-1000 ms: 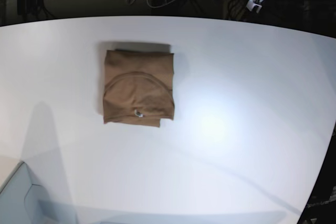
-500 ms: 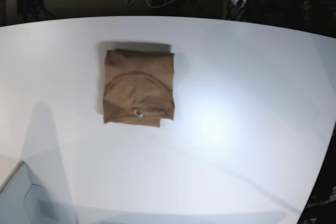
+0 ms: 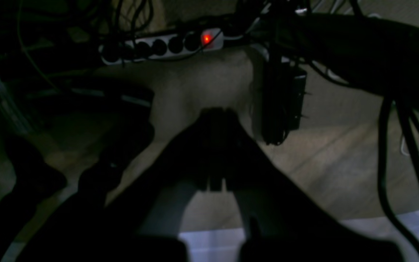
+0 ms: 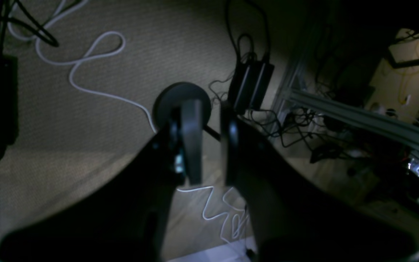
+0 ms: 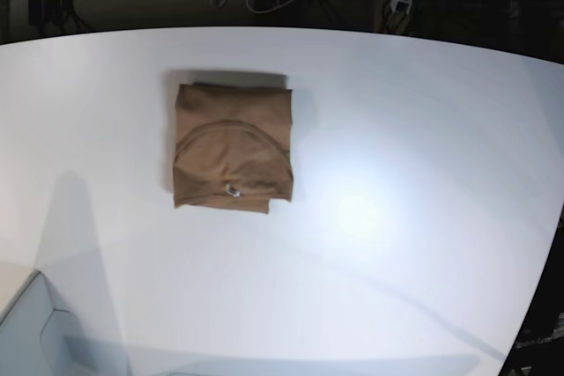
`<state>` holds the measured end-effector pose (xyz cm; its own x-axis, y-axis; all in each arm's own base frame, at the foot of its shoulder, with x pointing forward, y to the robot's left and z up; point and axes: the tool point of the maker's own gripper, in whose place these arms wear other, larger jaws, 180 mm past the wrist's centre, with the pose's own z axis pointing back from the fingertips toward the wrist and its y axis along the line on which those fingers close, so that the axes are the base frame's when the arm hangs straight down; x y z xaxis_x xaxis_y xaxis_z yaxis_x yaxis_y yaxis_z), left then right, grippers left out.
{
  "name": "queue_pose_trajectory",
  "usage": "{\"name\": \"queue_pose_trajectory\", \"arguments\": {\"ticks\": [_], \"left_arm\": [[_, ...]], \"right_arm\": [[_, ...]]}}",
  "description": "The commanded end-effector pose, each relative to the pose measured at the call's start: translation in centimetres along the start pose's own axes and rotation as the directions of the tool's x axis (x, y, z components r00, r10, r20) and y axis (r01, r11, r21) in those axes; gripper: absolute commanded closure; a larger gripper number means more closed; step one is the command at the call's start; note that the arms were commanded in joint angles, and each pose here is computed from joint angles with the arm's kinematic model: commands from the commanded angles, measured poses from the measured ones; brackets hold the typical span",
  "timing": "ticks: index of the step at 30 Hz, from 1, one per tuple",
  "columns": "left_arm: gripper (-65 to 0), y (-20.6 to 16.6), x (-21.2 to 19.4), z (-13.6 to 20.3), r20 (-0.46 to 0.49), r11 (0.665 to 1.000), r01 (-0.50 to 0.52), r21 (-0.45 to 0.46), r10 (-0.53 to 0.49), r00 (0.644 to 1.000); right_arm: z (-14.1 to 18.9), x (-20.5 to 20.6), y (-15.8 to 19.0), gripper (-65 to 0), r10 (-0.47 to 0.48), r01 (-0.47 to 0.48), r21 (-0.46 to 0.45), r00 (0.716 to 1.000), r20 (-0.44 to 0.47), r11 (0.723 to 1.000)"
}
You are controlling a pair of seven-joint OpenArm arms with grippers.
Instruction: Layout the t-shirt on the table in an organized manner, then fold the t-shirt properly
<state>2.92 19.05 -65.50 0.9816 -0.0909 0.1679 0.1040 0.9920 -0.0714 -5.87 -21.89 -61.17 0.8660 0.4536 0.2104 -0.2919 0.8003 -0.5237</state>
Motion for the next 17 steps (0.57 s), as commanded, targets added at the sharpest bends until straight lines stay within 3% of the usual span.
{"name": "queue_pose_trajectory", "arguments": {"ticks": [1,3,17], "left_arm": [[0.0,0.5,0.6,0.0,0.016,1.000,0.003,0.008,-0.004,1.000],[0.0,0.5,0.6,0.0,0.018,1.000,0.004,0.008,-0.004,1.000],[0.0,-0.9,0.7,-0.2,0.018,1.000,-0.003,-0.011,0.003,1.000]], "right_arm": [[0.3,-0.7,-0.8,-4.4,0.012,-0.012,-0.031,1.000,-0.006,0.999],[0.3,-0.7,-0.6,0.0,0.008,-0.008,-0.023,1.000,-0.004,1.000],[-0.7,2.1,2.3,0.0,-0.066,0.064,0.093,0.998,0.018,0.994]]}}
